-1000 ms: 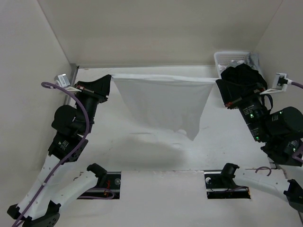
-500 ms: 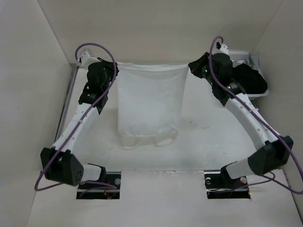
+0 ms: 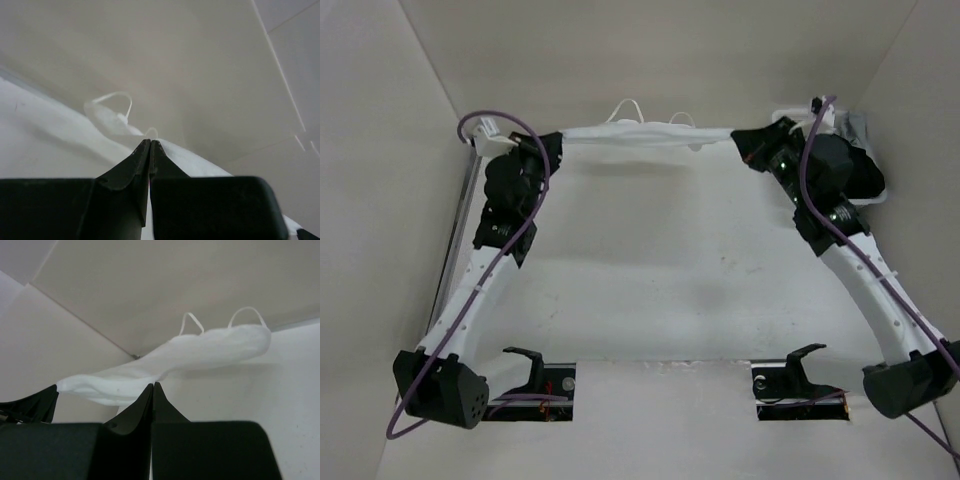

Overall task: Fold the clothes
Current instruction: Flatten the tank top out, then fold the tank top

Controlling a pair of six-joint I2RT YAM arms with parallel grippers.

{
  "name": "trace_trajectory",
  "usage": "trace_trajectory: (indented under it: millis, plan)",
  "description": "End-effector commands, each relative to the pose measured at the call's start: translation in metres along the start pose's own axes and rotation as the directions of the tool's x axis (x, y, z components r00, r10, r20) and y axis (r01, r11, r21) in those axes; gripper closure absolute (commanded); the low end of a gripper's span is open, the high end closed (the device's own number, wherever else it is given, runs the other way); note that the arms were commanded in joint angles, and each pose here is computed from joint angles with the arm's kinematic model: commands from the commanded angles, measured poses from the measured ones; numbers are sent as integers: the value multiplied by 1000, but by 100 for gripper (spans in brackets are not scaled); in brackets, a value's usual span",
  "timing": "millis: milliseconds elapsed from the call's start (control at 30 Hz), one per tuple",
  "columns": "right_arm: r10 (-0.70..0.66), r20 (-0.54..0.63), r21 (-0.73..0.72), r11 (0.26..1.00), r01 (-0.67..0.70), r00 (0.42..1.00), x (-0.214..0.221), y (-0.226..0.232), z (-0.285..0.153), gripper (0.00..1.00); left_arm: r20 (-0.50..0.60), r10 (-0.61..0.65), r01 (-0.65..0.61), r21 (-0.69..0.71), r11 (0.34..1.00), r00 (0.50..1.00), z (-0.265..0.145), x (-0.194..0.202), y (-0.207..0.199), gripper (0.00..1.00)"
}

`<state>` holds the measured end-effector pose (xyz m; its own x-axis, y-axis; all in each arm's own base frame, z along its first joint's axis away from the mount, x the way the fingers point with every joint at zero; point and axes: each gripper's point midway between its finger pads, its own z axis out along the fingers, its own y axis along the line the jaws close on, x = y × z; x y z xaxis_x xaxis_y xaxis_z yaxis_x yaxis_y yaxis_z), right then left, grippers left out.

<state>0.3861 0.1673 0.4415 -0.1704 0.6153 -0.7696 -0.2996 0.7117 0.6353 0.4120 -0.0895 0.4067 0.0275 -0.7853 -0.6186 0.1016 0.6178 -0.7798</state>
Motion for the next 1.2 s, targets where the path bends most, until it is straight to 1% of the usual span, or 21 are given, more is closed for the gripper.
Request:
trace_trajectory:
  millis: [0,167,267,333,433,533,633,700,733,800,867,967,1100,1167]
  plan:
    - [44,-84,60,997,-40,995,63,-43,-10,100,-64,-26,23,-59,998,998,-16,51,48,100]
    - [104,-243,185,981,-60,964,172,-114,-50,100,-193,-16,-21,-190,982,981,-61,121,138,100]
    - [144,-339,252,966,-57,930,237,-149,-86,100,-285,-19,-59,-264,963,958,-101,157,189,100]
    - [175,-375,287,956,-66,910,268,-162,-112,100,-344,-38,-72,-301,951,938,-130,178,216,100]
    - [212,-445,300,951,-79,870,307,-164,-152,100,-428,-84,-76,-343,936,900,-166,203,235,100]
    - [256,-508,300,948,-110,823,331,-154,-186,100,-491,-134,-62,-364,930,861,-201,222,238,100]
    - [269,-535,295,948,-121,801,337,-143,-208,100,-488,-160,-37,-369,929,858,-220,219,230,100]
    - [258,-531,282,952,-119,807,330,-136,-210,100,-440,-135,-30,-348,937,888,-215,199,214,99]
    - [246,-519,273,955,-115,819,322,-133,-206,100,-414,-118,-30,-333,942,902,-208,188,205,99]
    - [215,-471,261,960,-97,856,299,-131,-188,100,-356,-67,-48,-305,951,932,-188,166,188,99]
    - [182,-428,261,963,-71,885,279,-134,-166,100,-319,-32,-60,-274,960,947,-159,153,171,99]
    - [139,-365,253,966,-46,921,248,-139,-122,100,-292,0,-76,-251,965,956,-112,151,157,99]
    - [133,-302,271,961,-48,944,213,-153,-62,100,-260,-1,-69,-261,963,966,-43,155,148,99]
    - [140,-277,293,955,-55,951,201,-166,-33,100,-232,-2,-64,-278,958,973,-11,155,152,99]
